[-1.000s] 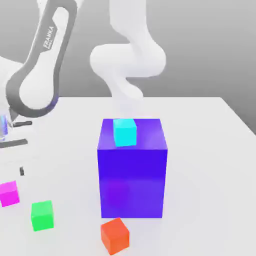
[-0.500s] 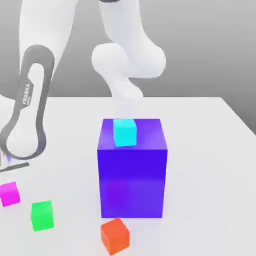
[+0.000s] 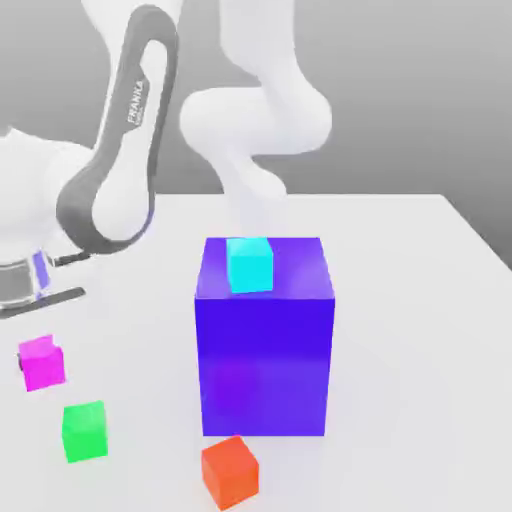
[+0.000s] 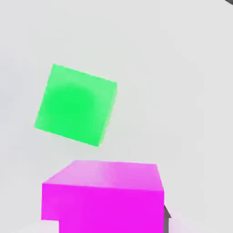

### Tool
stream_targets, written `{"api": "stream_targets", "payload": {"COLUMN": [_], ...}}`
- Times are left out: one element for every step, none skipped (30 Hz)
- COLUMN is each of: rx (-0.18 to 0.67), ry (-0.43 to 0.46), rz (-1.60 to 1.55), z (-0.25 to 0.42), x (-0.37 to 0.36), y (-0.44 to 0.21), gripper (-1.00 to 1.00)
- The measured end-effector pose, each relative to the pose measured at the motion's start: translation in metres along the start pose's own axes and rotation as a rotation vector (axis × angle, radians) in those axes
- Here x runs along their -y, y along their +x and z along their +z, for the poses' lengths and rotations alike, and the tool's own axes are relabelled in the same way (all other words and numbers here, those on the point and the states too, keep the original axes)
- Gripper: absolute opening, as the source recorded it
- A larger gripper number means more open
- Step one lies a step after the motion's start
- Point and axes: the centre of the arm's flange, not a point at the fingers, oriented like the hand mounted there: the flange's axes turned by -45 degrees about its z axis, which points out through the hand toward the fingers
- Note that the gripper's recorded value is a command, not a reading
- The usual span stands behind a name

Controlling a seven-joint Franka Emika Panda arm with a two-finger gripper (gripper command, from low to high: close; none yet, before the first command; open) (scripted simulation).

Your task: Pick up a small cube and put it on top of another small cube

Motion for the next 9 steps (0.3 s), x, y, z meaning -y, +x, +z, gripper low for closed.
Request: {"api": "stream_targets", "payload": {"rx": [0.002, 0.003, 0.003, 0.003, 0.003, 0.003, 0.004, 0.004, 0.004], "ry": [-0.004, -0.007, -0.009, -0.010, -0.010, -0.010, -0.010, -0.010, -0.010], "rz": [-0.021, -0.032, -0.037, -0.040, -0.041, -0.042, -0.041, -0.041, -0.041], "z": [-0.002, 0.002, 0.010, 0.020, 0.031, 0.042, 0.051, 0.051, 0.051], "x": [0.005, 0.008, 0.008, 0.009, 0.009, 0.009, 0.010, 0.010, 0.010], "y": [0.011, 0.017, 0.020, 0.021, 0.022, 0.022, 0.021, 0.021, 0.021], "gripper": [-1.00, -1.00, -1.00, -1.00, -1.00, -1.00, 1.00, 1.00, 1.00]}}
